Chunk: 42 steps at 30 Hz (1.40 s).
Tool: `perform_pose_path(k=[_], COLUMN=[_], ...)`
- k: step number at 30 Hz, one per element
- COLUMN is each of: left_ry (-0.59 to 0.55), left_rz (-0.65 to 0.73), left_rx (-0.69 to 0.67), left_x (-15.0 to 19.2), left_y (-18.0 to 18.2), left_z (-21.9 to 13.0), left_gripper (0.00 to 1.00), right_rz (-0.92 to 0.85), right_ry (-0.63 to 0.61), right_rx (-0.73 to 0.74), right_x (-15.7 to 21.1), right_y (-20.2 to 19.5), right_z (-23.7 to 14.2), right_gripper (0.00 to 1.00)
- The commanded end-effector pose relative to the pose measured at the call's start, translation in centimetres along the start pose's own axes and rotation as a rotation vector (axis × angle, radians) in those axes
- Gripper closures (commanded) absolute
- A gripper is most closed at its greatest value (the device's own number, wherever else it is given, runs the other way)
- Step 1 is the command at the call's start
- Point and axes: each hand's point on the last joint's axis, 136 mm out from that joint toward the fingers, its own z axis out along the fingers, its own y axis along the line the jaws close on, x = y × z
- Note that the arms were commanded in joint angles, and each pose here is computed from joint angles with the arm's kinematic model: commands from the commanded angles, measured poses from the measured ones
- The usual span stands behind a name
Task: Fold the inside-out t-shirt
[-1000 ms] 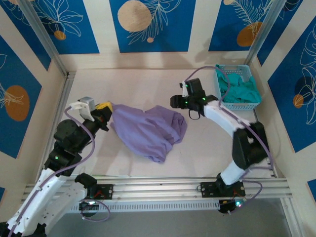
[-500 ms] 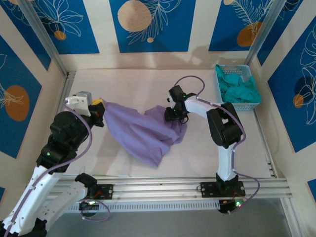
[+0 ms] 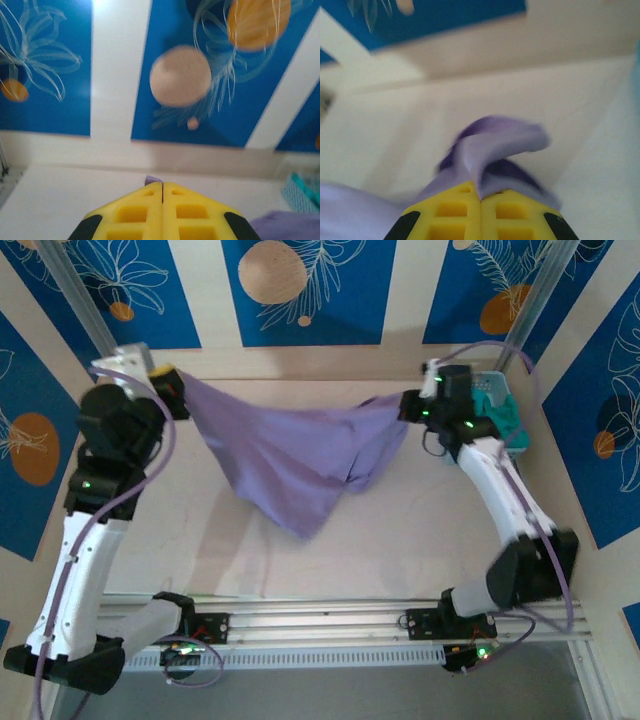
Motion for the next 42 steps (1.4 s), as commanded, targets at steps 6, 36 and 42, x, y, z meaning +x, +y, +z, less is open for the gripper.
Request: perform_pose_path(k=[6, 36, 42], left_ry=[0.074, 0.489, 0.484], left_rz=[-0.116, -0.194, -0.188], left_rx=[0.099, 0.078, 0.074], left_x=[2.5, 21.5, 21.5], left_y=[0.4, 3.4, 3.5], left_z=[-1.9, -2.9, -2.8], left_gripper=[1.0, 1.0, 1.0], right_rz=[0.157, -0.227, -0.211], right_ry=[0.163, 0.671, 0.723], right_rx=[0.075, 0.076, -0.018], right_x=[13.8, 18.6, 19.7], right_y=[-4.1, -1.9, -0.7], right_z=[-1.5, 20.2, 21.4], right_gripper=[0.71, 0.34, 0.48])
